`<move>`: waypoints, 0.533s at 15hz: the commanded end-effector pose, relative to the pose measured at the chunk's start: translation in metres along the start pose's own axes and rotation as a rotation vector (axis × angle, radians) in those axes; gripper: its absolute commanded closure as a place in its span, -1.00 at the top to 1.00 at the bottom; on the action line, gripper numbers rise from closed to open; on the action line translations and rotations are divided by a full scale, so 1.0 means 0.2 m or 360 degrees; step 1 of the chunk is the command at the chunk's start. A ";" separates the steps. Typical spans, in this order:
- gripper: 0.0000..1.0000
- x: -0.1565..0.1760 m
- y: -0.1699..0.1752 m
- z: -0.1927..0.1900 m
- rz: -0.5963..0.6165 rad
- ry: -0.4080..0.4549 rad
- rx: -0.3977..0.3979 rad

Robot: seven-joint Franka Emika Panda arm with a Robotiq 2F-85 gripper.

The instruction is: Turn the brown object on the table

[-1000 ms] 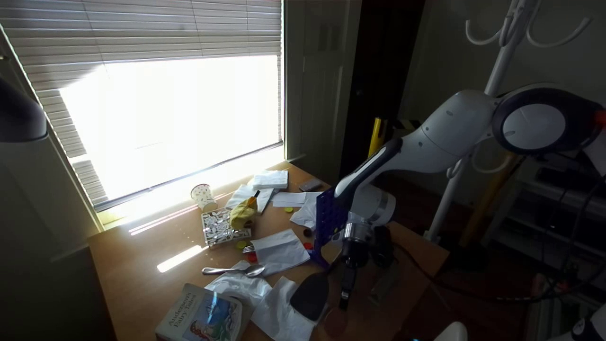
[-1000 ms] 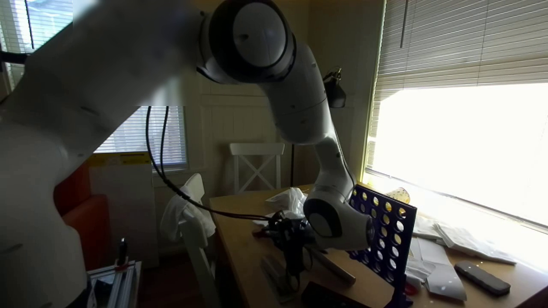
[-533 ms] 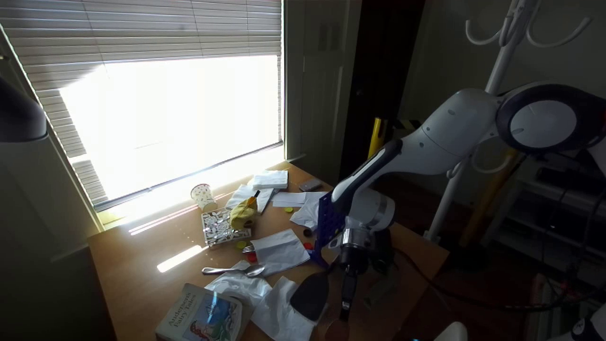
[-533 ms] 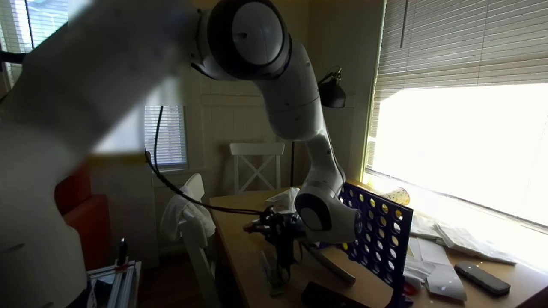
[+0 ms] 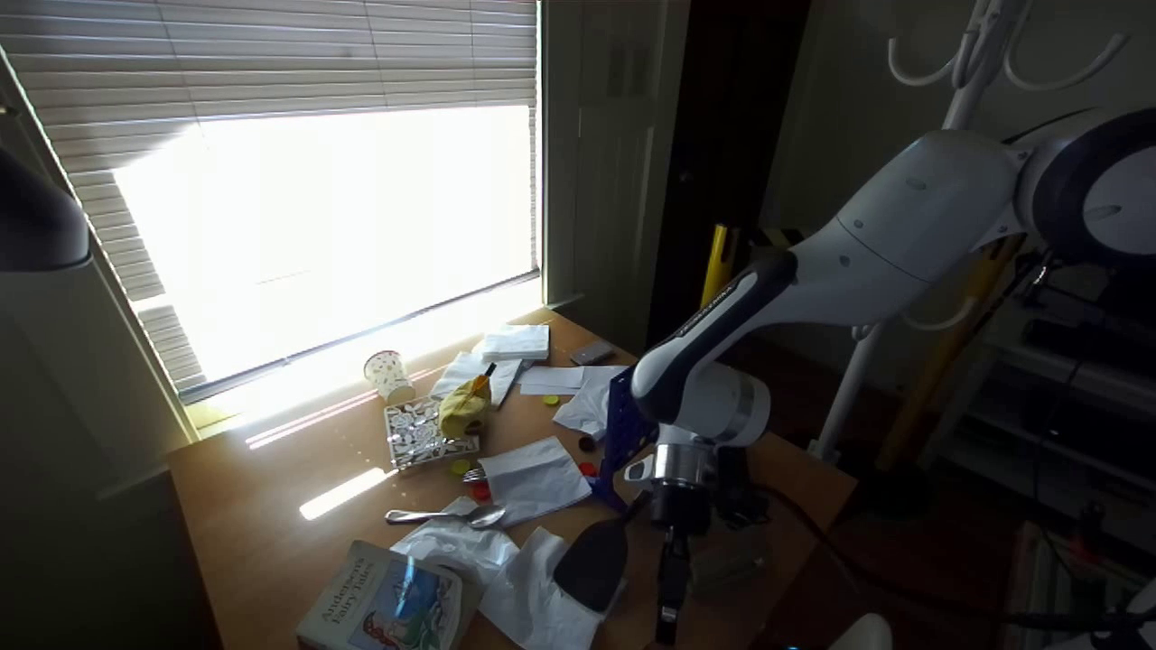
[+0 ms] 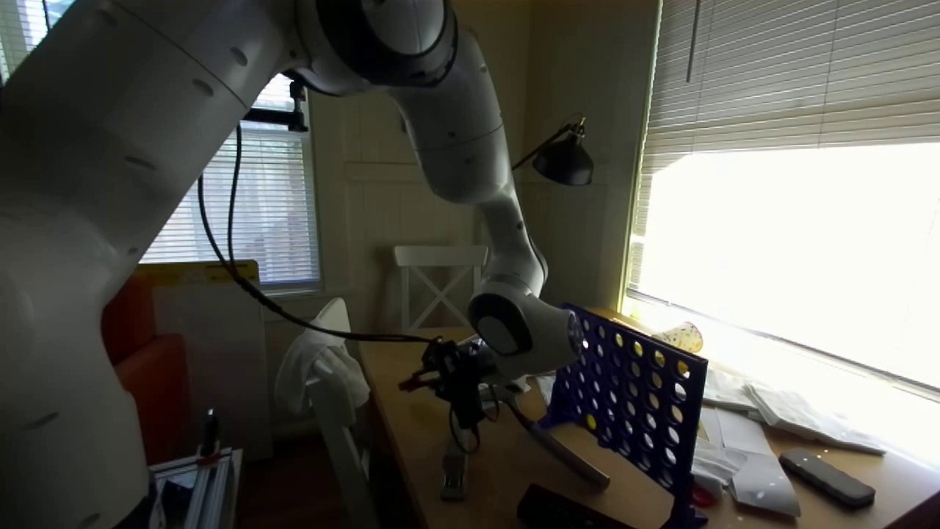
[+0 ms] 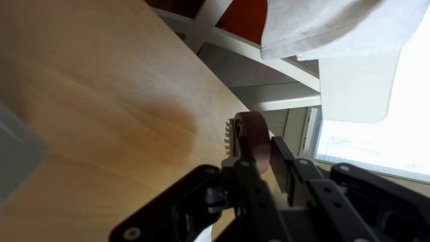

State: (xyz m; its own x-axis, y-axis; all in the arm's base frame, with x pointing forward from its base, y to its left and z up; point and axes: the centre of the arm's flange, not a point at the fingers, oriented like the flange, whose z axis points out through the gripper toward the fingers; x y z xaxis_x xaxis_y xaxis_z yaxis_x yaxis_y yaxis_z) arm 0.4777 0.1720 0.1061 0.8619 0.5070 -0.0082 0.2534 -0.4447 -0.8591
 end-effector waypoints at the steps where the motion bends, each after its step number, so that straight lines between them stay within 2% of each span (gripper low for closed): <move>1: -0.90 -0.07 -0.22 -0.01 0.0028 0.0018 -0.0226; 8: -0.90 -0.08 -0.52 0.08 0.0250 -0.0029 -0.0668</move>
State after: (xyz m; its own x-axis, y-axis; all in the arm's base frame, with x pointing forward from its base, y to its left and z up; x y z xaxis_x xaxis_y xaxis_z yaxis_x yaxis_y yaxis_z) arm 0.4507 0.2104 0.1578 0.8896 0.4501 -0.0780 0.2868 -0.6832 -0.6715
